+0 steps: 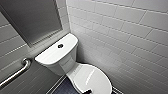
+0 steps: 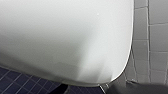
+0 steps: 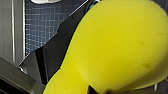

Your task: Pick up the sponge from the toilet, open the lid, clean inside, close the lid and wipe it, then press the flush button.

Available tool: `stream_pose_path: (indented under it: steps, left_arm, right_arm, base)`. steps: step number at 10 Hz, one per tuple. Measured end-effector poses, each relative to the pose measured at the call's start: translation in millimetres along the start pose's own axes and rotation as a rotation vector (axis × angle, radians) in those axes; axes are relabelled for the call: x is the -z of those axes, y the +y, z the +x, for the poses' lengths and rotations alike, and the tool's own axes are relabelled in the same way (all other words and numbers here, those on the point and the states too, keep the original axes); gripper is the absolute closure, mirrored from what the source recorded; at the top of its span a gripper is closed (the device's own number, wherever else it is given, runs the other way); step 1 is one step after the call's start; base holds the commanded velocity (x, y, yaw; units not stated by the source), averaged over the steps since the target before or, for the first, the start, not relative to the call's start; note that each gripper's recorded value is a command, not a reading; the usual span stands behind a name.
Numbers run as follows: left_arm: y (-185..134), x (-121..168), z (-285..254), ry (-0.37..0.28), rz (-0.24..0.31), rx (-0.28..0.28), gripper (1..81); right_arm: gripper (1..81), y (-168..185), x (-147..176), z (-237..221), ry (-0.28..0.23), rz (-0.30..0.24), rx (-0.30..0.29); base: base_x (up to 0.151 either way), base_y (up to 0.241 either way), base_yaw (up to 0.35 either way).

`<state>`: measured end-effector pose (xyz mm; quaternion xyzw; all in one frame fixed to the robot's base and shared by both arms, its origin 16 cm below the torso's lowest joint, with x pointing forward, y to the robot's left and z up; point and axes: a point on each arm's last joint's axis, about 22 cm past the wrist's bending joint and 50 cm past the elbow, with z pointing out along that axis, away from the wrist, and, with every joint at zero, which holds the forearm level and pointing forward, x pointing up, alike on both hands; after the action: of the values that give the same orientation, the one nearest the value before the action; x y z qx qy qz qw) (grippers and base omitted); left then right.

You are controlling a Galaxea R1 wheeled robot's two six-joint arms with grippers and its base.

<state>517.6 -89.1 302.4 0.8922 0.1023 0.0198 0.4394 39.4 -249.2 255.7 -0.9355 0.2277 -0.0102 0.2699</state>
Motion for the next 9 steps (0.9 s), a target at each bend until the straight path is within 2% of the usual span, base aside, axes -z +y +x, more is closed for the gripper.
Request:
stream_pose_path:
  steps: [3, 9]
  left_arm:
    - [1, 1, 3, -0.014, 0.001, 0.038, 1.0]
    - [7, 16, 4, -0.011, -0.035, 0.047, 1.0]
  right_arm:
    - [81.1, 0, 0, 0, 0.000, 0.000, 0.000]
    - [81.1, 0, 0, 1, 0.001, 0.000, -0.002]
  base:
    - [0.000, 0.000, 0.000]
    - [0.000, 0.000, 0.000]
